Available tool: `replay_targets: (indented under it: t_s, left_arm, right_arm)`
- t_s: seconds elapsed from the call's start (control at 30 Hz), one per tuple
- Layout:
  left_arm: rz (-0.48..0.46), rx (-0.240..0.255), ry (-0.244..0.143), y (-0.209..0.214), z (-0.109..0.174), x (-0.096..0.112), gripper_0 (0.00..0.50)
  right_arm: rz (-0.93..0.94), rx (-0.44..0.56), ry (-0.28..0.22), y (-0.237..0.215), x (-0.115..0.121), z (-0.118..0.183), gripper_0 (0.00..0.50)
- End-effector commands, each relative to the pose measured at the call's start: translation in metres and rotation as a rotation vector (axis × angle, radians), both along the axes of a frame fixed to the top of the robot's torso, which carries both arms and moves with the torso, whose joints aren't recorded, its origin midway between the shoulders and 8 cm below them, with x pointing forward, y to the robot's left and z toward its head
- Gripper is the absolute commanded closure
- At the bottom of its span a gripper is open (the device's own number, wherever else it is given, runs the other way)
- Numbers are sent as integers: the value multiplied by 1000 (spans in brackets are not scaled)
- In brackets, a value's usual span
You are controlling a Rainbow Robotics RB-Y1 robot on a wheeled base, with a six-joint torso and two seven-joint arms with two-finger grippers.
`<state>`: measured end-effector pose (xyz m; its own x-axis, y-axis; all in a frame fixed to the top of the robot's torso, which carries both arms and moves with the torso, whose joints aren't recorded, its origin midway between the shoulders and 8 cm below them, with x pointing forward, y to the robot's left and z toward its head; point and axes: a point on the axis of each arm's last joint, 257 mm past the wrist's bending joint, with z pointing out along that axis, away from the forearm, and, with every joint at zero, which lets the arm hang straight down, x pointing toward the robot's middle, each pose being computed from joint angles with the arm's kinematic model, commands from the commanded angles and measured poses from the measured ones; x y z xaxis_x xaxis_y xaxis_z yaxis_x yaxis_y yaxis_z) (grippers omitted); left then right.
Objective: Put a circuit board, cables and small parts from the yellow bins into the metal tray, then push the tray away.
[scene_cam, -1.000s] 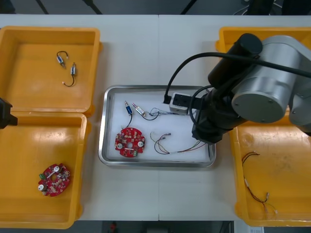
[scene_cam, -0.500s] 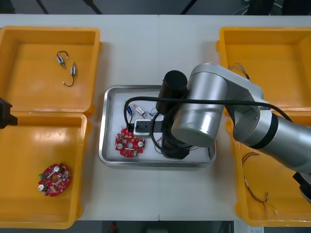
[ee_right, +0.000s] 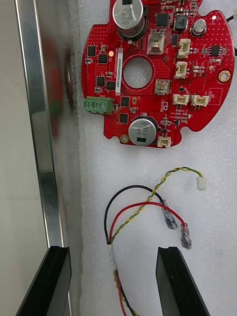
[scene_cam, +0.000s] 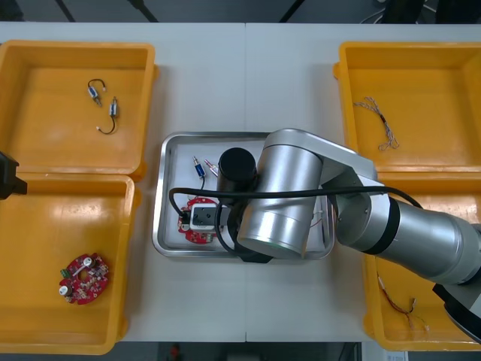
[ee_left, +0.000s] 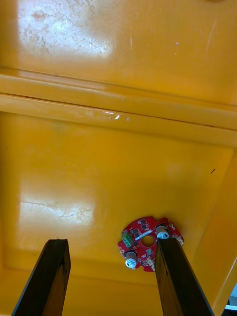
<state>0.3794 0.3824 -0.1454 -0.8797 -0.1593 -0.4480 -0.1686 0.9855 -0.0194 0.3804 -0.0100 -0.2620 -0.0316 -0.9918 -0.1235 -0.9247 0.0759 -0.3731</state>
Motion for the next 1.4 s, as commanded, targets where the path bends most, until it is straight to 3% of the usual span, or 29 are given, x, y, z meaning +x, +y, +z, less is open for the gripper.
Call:
replay_targets:
  t_s: [0.03, 0.6, 0.93, 1.4]
  left_arm:
    - [53, 29, -37, 17, 17, 4, 0]
    - [53, 29, -37, 17, 17, 4, 0]
    - [53, 29, -37, 17, 17, 4, 0]
    - [53, 29, -37, 17, 17, 4, 0]
  right_arm:
    - [-27, 21, 8, 14, -19, -12, 0]
    - [-34, 19, -15, 14, -47, -39, 0]
    - [-31, 24, -49, 16, -41, -42, 0]
    - [-38, 24, -47, 16, -36, -51, 1]
